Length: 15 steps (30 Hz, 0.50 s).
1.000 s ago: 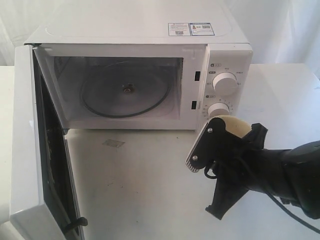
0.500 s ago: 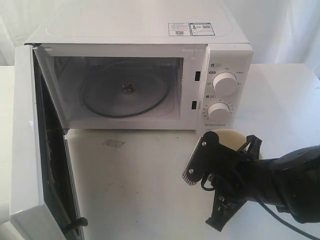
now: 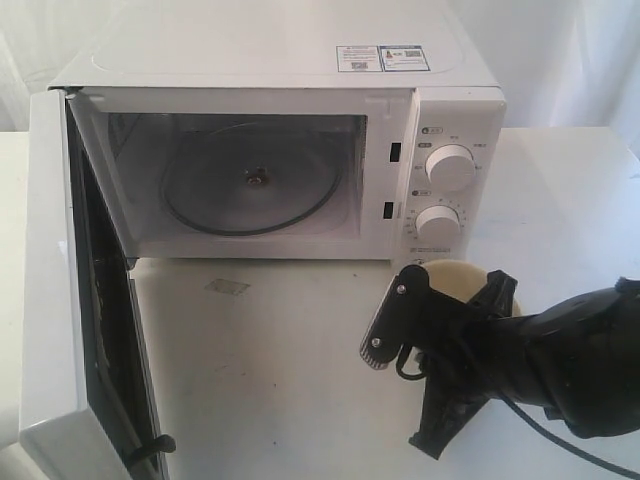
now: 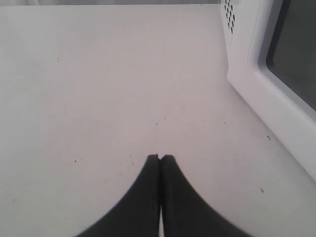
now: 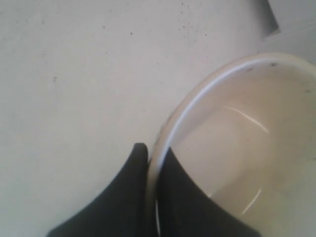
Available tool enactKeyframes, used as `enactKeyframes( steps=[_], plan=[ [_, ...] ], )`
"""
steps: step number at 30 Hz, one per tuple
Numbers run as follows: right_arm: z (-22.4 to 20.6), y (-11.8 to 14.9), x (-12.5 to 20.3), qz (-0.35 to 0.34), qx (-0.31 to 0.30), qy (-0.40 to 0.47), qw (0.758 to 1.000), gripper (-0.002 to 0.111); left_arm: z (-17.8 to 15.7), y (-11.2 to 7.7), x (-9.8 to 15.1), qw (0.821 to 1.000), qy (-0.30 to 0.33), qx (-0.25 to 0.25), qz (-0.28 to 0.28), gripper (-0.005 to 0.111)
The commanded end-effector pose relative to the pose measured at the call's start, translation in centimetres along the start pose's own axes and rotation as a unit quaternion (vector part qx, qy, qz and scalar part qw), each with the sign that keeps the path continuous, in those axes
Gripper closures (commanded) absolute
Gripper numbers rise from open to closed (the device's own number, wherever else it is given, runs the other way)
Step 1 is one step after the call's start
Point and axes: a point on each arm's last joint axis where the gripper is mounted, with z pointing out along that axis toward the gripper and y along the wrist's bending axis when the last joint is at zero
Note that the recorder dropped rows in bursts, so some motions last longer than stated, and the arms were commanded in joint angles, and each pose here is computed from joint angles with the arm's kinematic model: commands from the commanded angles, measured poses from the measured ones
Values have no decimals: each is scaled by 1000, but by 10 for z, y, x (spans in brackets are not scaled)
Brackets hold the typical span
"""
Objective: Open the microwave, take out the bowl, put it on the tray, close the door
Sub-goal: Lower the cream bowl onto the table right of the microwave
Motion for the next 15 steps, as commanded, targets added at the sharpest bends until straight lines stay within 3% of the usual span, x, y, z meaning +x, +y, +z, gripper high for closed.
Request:
enactKeyframes(
  steps=[1,15],
  plan=[
    [1,-5,-5,-5,11,-3,1000,108,0,0,1,1000,-2,0,-4,107],
    [1,-7,-7,-3,20,0,1000,108,0,0,1,1000,-2,0,-4,107]
  ],
)
